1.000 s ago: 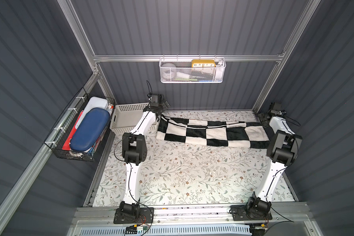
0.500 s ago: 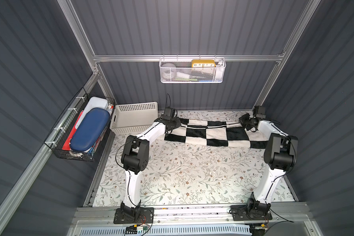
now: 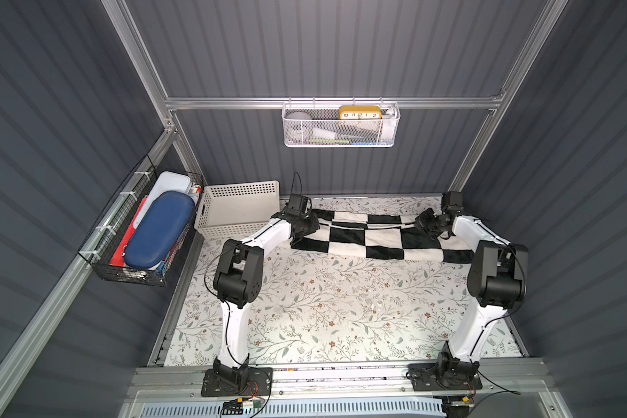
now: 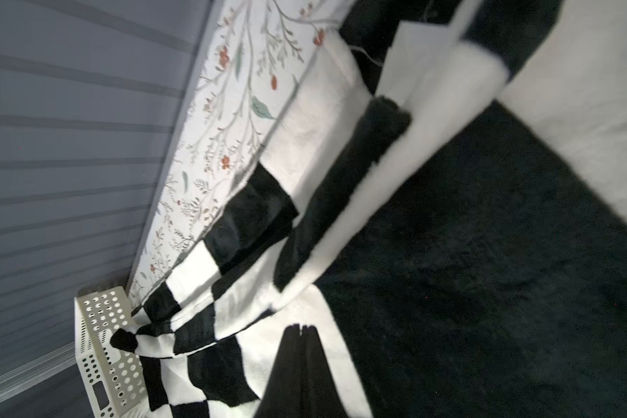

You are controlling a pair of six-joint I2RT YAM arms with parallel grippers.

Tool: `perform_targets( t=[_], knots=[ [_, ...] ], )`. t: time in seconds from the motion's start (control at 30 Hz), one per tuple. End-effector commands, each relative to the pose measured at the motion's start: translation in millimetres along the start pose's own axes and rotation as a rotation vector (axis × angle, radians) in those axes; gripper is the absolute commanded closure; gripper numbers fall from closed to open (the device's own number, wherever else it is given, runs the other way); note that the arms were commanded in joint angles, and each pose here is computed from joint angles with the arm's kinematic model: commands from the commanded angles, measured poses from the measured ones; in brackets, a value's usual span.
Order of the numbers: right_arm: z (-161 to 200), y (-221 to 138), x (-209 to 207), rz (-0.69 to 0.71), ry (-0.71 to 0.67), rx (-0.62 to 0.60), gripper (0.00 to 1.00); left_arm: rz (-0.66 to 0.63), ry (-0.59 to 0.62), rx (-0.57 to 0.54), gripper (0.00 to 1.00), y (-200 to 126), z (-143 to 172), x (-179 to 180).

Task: Roll up the pillowcase
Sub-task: Fold the pillowcase at the center of the board.

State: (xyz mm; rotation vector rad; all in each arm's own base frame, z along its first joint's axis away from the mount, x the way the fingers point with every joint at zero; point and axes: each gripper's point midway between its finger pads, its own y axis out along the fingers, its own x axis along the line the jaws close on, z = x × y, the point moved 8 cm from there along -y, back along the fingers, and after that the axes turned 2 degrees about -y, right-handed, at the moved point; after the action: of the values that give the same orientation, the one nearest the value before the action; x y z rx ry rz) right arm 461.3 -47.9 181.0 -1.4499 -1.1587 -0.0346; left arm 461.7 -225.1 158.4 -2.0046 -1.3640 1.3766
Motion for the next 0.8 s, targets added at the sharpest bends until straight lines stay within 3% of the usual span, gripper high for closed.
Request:
perform_targets(
  t=[0.0,0.1,0.37,0.77],
  knots=[
    [-17.1,-11.8,23.3,-0.044,-0.074,-0.052,1.00,0.019,0.027,0.039,1.00,10.5,4.9,2.1],
    [-2.4,-12.4,15.3,0.023,-0.043,0.059,1.00,0.024,0.031,0.045,1.00,14.0,4.3,2.0],
    [46.3,5.4,-6.0,-0.005,-0.009,0.171,1.00,0.037,0.031,0.063,1.00,11.1,5.9,-0.1],
    [22.0,56.9,-2.9,0.037,0.040,0.140,1.00,0.029,0.028,0.070,1.00,9.1,8.2,1.5]
  ],
)
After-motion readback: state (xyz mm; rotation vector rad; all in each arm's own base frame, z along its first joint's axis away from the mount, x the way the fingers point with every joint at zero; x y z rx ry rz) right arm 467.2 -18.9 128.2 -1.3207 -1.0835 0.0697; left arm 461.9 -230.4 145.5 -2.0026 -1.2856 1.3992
